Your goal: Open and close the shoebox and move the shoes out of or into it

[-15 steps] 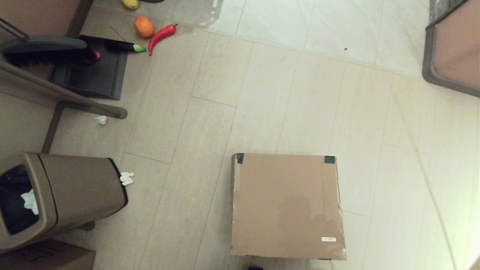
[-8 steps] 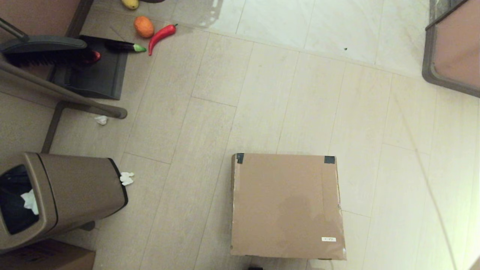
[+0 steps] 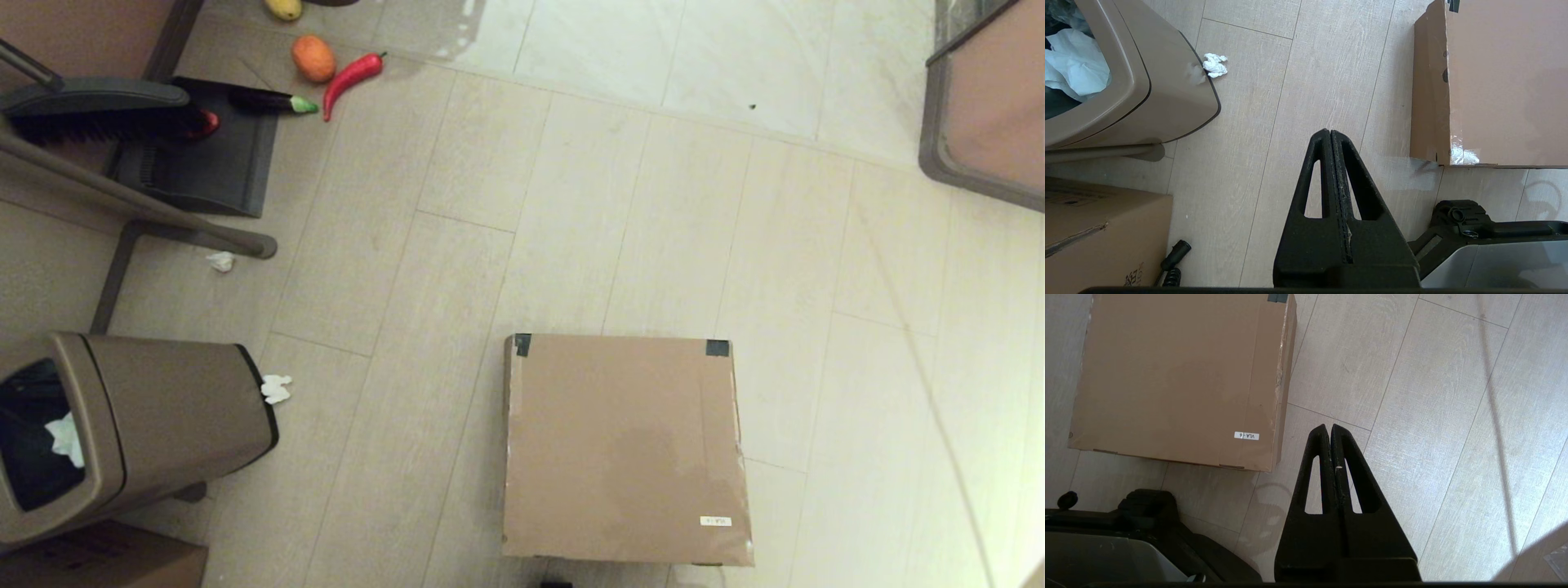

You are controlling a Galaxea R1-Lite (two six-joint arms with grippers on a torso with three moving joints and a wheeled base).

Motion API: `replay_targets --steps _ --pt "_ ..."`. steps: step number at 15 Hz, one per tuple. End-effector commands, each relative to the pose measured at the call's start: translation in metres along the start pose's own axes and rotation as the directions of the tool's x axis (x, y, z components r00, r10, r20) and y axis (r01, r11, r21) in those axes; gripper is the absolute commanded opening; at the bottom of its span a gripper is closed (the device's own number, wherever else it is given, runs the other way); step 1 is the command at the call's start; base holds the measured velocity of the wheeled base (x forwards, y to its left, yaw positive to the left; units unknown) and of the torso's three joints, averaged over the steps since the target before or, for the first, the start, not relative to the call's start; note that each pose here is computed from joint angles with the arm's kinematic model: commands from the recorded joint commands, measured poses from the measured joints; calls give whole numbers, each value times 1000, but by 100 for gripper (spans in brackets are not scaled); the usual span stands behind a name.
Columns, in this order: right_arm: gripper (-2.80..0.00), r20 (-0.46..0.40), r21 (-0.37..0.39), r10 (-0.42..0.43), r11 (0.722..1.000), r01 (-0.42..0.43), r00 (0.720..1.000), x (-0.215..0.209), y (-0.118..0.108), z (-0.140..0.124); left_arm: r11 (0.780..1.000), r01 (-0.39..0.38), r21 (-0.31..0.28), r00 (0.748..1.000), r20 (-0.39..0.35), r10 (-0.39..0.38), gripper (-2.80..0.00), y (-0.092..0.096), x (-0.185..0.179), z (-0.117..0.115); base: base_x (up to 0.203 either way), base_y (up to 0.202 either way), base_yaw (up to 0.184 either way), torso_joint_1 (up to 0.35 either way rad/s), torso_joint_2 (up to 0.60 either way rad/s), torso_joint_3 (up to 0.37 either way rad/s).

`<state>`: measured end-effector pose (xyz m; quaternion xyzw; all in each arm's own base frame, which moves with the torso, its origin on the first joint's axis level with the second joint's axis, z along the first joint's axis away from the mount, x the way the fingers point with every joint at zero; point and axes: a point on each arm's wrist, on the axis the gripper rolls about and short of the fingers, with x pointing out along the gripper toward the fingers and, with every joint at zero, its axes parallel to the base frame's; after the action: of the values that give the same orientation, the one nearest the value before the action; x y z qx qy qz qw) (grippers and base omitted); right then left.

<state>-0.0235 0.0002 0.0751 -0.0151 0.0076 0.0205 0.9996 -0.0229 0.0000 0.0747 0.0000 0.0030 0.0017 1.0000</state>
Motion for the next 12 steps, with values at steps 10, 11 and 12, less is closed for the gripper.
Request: replay_targets --steps 10,11,12 --pt "-280 -1 0 1 1000 -1 1000 0 0 0 1000 -1 0 1000 1 1 -280 0 0 0 0 0 0 0 0 0" --pt "-280 -1 0 1 1000 -1 1000 0 0 0 1000 -1 0 1000 0 1 -280 0 0 0 0 0 0 0 0 0" --pt "-280 -1 0 1 1000 -1 1000 0 0 0 1000 0 0 1000 0 0 -280 0 0 0 0 0 0 0 0 0"
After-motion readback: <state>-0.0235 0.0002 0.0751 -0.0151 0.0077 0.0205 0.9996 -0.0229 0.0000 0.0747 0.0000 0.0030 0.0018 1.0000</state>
